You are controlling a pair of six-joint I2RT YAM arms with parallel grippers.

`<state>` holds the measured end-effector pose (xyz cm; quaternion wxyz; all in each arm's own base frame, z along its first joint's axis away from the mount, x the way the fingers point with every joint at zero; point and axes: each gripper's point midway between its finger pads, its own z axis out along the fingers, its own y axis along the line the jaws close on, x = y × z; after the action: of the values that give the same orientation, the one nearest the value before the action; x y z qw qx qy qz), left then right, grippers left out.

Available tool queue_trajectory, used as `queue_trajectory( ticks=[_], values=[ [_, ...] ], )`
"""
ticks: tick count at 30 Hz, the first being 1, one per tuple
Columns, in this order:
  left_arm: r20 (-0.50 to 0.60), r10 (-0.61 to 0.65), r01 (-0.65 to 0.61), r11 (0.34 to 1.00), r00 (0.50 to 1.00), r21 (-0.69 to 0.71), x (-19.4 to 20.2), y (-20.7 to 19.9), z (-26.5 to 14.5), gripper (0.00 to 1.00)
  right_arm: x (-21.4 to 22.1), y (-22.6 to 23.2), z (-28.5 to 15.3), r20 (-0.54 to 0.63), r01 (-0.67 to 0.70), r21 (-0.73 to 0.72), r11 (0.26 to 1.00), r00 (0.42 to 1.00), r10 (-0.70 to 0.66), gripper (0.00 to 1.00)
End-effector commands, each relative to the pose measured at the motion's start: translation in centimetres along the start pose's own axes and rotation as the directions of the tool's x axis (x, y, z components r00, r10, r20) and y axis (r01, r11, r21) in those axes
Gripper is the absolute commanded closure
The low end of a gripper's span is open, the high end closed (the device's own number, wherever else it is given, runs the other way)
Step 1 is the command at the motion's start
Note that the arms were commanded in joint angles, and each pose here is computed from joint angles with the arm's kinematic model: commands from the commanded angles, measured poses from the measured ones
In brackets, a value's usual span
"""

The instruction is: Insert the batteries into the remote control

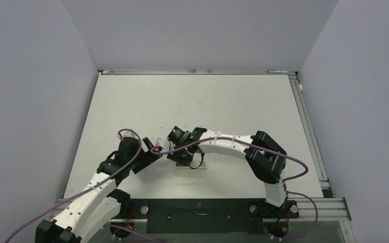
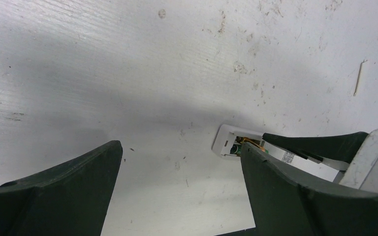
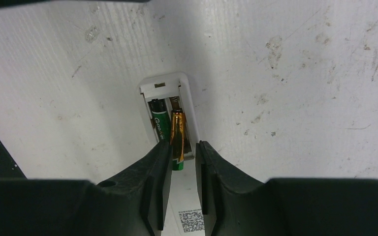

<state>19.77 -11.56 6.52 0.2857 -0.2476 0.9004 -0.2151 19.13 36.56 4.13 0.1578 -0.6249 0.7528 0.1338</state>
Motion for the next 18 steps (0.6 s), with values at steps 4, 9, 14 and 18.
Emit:
queue_trajectory(
  ticks=[4, 9, 14, 18],
  values=[
    [-0.021, -0.008, 0.009, 0.998, 1.000, 0.056, 0.3, -1.0, 0.2, 0.12, -2.4, -1.2, -3.5, 0.137, -0.101, 0.122, 0.987, 0.987, 0.084, 0.74],
    [-0.049, 0.012, -0.007, 0.995, 0.999, 0.104, 0.8, -1.7, 0.4, 0.13, -1.6, -1.7, -5.7, 0.215, -0.213, 0.189, 0.958, 0.961, 0.172, 0.74],
    [-0.099, 0.057, -0.036, 0.980, 0.993, 0.197, 1.8, -3.0, 0.8, 0.16, -0.4, -2.4, -8.2, 0.305, -0.371, 0.258, 0.892, 0.907, 0.289, 0.74],
    [-0.134, 0.078, -0.043, 0.967, 0.988, 0.251, 2.6, -3.7, 1.4, 0.17, 0.8, -2.4, -9.7, 0.357, -0.464, 0.270, 0.844, 0.862, 0.360, 0.73]
  ],
)
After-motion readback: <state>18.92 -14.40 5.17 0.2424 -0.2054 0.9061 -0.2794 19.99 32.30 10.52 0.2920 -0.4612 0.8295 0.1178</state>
